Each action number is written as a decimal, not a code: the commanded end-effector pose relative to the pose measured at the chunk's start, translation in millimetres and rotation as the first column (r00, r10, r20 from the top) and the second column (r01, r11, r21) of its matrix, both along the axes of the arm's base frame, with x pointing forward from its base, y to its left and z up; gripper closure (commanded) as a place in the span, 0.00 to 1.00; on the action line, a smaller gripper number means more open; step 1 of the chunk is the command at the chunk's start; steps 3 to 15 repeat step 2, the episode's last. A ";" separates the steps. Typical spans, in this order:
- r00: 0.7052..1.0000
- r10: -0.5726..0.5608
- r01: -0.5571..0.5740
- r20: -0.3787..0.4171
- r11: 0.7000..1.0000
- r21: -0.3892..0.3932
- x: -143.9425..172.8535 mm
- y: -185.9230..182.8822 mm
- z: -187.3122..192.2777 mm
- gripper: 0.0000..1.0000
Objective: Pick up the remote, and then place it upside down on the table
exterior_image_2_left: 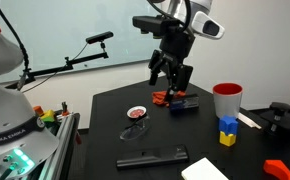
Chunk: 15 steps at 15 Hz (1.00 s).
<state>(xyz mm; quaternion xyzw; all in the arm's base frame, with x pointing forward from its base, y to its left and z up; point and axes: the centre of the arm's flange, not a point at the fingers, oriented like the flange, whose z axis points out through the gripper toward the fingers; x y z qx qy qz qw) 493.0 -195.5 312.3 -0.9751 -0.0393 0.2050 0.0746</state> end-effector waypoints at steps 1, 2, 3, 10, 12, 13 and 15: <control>1.000 0.000 0.000 0.000 1.000 0.000 0.0 0.0 0.0 0.00; 1.000 0.000 0.000 0.000 1.000 0.000 -0.1 0.0 -0.1 0.00; 1.000 0.000 0.000 0.000 1.000 0.000 -0.1 0.0 -0.1 0.00; 1.000 0.000 0.000 0.000 1.000 0.000 -0.1 0.0 -0.1 0.00; 1.000 0.000 0.000 0.000 1.000 0.000 -0.1 0.0 -0.1 0.00; 1.000 0.000 0.000 0.000 1.000 0.000 -0.1 0.0 -0.1 0.00; 1.000 0.000 0.000 0.000 1.000 0.000 -0.1 0.0 -0.1 0.00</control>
